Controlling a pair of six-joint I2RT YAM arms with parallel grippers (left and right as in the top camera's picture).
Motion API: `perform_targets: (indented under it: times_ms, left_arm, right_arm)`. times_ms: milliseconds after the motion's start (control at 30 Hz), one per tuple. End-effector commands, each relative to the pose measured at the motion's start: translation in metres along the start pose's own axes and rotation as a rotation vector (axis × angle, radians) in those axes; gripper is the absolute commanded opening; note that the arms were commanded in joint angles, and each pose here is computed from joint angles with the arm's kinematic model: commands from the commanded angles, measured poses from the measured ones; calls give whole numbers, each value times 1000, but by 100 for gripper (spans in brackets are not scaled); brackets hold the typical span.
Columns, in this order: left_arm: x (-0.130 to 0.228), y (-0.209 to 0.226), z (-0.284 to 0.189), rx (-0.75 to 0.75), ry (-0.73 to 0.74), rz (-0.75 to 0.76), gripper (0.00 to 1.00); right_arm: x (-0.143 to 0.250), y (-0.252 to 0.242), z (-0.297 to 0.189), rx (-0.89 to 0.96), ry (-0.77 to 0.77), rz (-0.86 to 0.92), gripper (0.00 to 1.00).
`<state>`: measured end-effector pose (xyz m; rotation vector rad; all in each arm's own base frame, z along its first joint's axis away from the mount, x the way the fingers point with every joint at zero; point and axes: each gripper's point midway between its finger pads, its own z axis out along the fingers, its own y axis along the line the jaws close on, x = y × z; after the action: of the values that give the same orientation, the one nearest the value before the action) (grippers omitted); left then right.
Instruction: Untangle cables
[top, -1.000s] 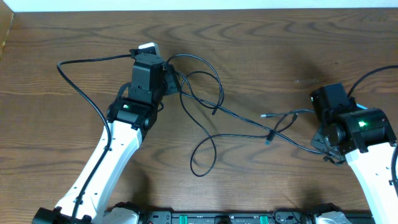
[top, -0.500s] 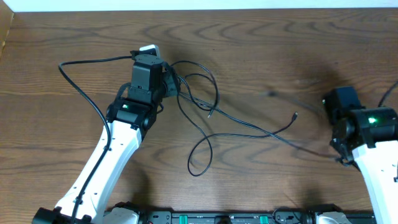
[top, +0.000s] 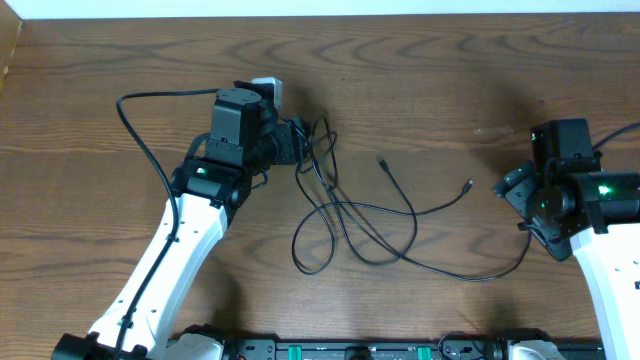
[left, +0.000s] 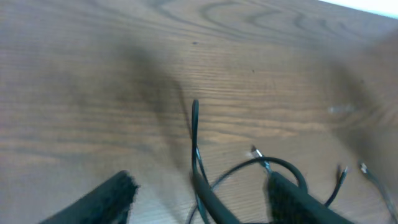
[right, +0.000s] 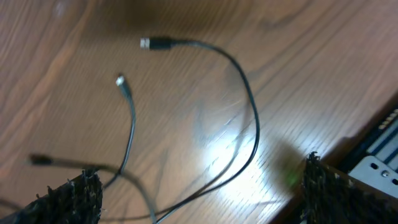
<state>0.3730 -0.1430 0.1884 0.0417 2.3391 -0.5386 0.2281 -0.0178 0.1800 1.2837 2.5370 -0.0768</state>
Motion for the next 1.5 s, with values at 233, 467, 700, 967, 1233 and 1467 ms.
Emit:
perform_targets:
  times_ms: [233,467,700,967,1233,1467]
  left_arm:
    - [-5,-9,-2,53,1,39,99]
    - [-1,-8,-2,47,17,35,99]
    - [-18,-24,-34,93,-71,58,7]
    - [-39,-65,-111,249,-240,123,7]
    - [-39,-89,-157,358,-319,173,7]
    - [-39,-88,-156,356,-317,172,8]
  right_arm:
    - [14,1,2,-17,76,-70,99]
    - [13,4,2,-27,70,-68,99]
    - [15,10,1,-59,87,-66,99]
    - [25,62,-6,-304,158,-178,99]
    - [79,120,-17,-542,297,-504,99]
    - [146,133,-16,-587,431,-809,98]
